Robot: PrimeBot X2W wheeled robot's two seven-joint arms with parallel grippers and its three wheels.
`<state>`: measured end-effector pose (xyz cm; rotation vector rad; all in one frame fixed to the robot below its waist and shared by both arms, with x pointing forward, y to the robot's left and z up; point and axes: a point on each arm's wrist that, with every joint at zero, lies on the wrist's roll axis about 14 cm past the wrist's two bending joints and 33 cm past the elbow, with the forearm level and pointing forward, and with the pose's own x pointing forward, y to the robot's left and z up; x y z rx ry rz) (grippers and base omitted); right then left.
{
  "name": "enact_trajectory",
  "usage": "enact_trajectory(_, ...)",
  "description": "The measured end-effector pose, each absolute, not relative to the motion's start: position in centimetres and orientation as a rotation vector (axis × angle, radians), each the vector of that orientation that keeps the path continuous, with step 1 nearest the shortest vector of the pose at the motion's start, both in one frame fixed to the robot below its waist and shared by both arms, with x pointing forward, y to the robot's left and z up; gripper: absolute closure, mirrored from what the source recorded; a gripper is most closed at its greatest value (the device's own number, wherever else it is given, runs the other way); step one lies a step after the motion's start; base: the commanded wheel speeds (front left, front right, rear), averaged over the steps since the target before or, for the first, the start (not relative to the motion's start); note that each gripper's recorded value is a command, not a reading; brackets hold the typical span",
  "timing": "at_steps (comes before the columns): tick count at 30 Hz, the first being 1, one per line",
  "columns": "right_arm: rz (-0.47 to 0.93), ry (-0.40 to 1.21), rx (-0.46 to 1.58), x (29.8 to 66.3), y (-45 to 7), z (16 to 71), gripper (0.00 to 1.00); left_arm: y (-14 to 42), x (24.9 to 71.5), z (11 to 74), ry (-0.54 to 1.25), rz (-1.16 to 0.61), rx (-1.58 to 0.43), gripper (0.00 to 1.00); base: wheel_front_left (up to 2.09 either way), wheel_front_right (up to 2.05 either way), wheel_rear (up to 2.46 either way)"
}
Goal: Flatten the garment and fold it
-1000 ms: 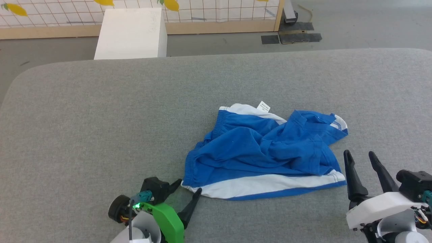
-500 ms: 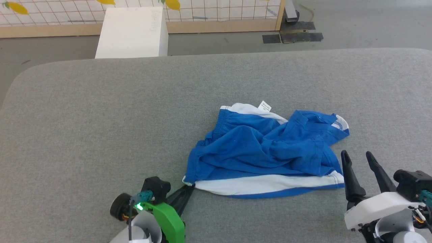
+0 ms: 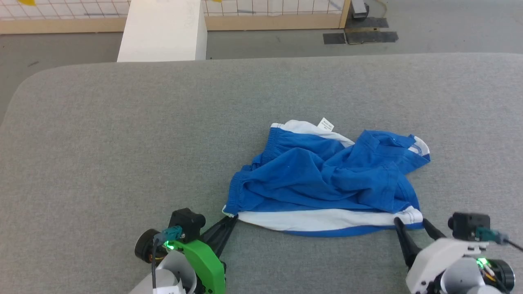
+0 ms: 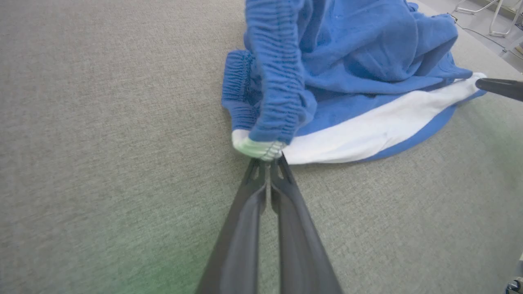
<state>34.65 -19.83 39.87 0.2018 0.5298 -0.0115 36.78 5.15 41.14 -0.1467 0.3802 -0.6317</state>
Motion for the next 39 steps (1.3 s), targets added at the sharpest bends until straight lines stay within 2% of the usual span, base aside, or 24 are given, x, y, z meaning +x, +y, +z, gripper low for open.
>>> enact_trajectory(5, 0.012, 0.583, 0.190, 35.9, -19.3, 39.4, 0.00, 5.4, 36.8, 41.1, 0.383, -0.624, -0.151, 1.00, 0.00, 0.00, 0.00)
enact_trajectory(6, 0.022, 0.602, 0.187, 36.1, -19.0, 39.2, 0.05, 5.4, 36.9, 41.1, 0.382, -0.623, -0.151, 1.00, 0.00, 0.00, 0.00)
enact_trajectory(7, 0.029, 0.612, 0.185, 36.1, -18.8, 39.2, 0.44, 5.5, 36.9, 41.1, 0.381, -0.622, -0.152, 1.00, 0.00, 0.00, 0.00)
enact_trajectory(8, 0.036, 0.622, 0.183, 36.2, -18.5, 39.1, 0.67, 5.5, 37.0, 41.2, 0.380, -0.619, -0.154, 1.00, 0.00, 0.00, 0.00)
enact_trajectory(9, 0.043, 0.629, 0.174, 36.2, -18.4, 39.0, 0.98, 5.5, 37.0, 41.2, 0.379, -0.618, -0.154, 1.00, 0.00, 0.00, 0.00)
enact_trajectory(10, 0.046, 0.627, 0.167, 36.3, -18.3, 39.1, 1.00, 5.6, 37.0, 41.2, 0.379, -0.617, -0.155, 1.00, 0.00, 0.00, 0.00)
enact_trajectory(17, 0.061, 0.533, 0.142, 37.4, -18.1, 41.9, 1.00, 5.4, 37.1, 42.2, 0.349, -0.618, -0.170, 1.00, 0.00, 0.00, 0.00)
enact_trajectory(23, 0.104, 0.385, 0.101, 39.6, -17.2, 47.5, 1.00, 4.4, 39.6, 47.6, 0.216, -0.638, -0.271, 1.00, 0.00, 0.00, 0.00)
enact_trajectory(32, 0.158, 0.121, -0.014, 49.0, -15.6, 59.0, 1.00, 5.9, 48.4, 59.0, 0.007, -0.668, -0.256, 1.00, 0.00, 0.00, 0.00)
enact_trajectory(39, 0.150, 0.045, -0.145, 57.2, -15.9, 63.1, 1.00, 8.7, 57.6, 63.4, -0.026, -0.560, -0.251, 1.00, 0.00, 0.00, 0.00)
